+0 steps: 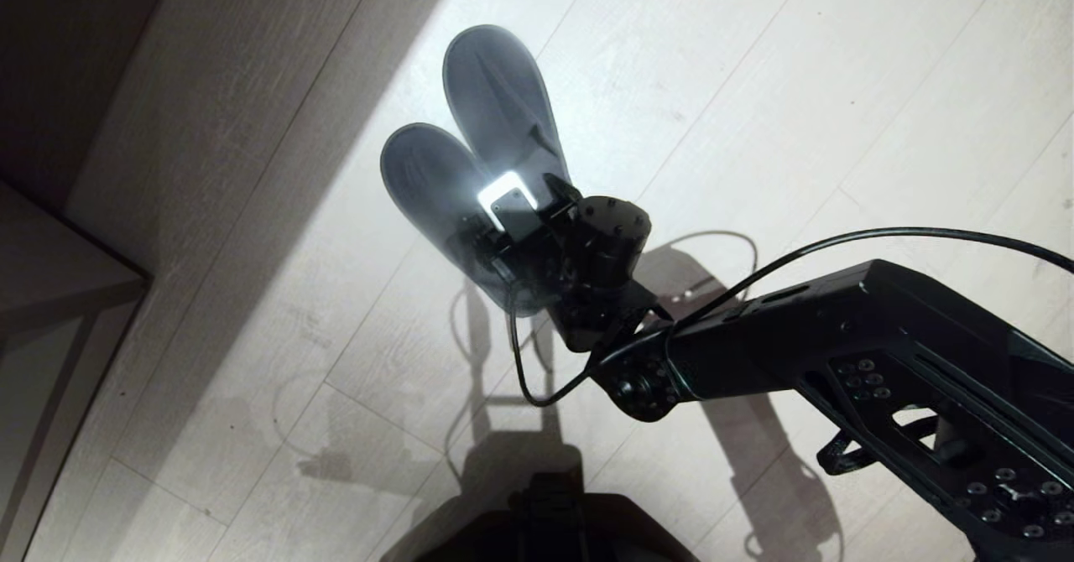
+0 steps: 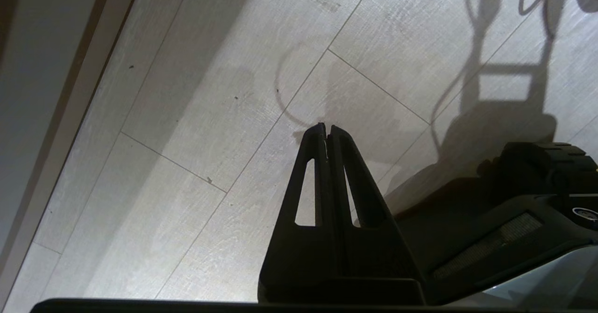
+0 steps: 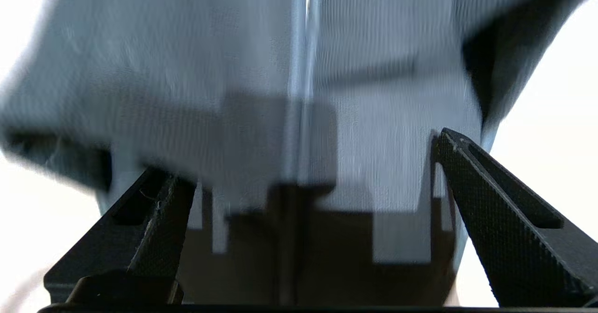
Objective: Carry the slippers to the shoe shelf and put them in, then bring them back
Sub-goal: Pick up the slippers on the floor
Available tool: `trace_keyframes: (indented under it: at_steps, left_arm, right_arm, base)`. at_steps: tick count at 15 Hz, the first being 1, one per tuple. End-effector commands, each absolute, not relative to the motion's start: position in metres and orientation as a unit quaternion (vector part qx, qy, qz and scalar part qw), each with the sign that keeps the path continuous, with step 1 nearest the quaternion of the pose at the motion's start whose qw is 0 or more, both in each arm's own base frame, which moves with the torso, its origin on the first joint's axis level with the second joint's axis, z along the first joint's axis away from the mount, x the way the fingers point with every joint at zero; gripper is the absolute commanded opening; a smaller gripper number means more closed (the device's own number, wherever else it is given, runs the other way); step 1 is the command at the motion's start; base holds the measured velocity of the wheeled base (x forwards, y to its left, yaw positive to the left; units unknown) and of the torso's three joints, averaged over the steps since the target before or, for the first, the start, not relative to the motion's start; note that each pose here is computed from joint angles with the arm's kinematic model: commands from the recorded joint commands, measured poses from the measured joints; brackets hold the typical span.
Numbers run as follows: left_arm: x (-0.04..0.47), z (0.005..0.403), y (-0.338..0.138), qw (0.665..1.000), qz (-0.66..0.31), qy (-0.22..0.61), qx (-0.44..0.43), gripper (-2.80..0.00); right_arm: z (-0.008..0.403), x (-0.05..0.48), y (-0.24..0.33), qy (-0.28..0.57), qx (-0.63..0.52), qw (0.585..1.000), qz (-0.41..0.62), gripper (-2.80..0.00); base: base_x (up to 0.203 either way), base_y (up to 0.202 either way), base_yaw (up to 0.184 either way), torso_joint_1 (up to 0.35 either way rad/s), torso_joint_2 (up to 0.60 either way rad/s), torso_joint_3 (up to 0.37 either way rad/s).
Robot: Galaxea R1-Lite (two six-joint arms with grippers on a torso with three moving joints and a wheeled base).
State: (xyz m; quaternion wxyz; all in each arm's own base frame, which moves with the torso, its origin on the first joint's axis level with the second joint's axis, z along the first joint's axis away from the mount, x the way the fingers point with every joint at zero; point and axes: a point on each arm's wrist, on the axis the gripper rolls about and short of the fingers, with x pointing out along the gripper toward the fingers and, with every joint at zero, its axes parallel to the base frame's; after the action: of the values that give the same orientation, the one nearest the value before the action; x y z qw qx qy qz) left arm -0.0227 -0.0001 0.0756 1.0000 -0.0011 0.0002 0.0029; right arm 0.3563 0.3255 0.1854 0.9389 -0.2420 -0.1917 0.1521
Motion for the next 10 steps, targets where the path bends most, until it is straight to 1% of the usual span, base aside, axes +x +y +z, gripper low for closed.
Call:
trace_keyframes:
  at_steps: [1, 5, 10]
  left_arm:
    - [-0.023, 0.076, 0.000, 1.000, 0.003, 0.000, -0.002, -2.80]
    - [-0.023, 0.076, 0.000, 1.000, 0.003, 0.000, -0.002, -2.80]
    - [-0.023, 0.076, 0.000, 1.000, 0.003, 0.000, -0.001, -2.80]
  right_arm:
    - [0.179, 0.365, 0.327, -0.202, -0.244, 0.936, 0.154, 0.00]
    - [0.186, 0.377, 0.318, -0.232, -0.250, 0.925, 0.170, 0.00]
    - [0.196, 0.408, 0.302, -0.285, -0.259, 0.907, 0.171, 0.00]
  base:
    - [0.000, 0.000, 0.000, 0.000, 0.00, 0.000]
    - [0.000, 0.000, 0.000, 0.000, 0.00, 0.000]
    - [0.000, 0.000, 0.000, 0.000, 0.00, 0.000]
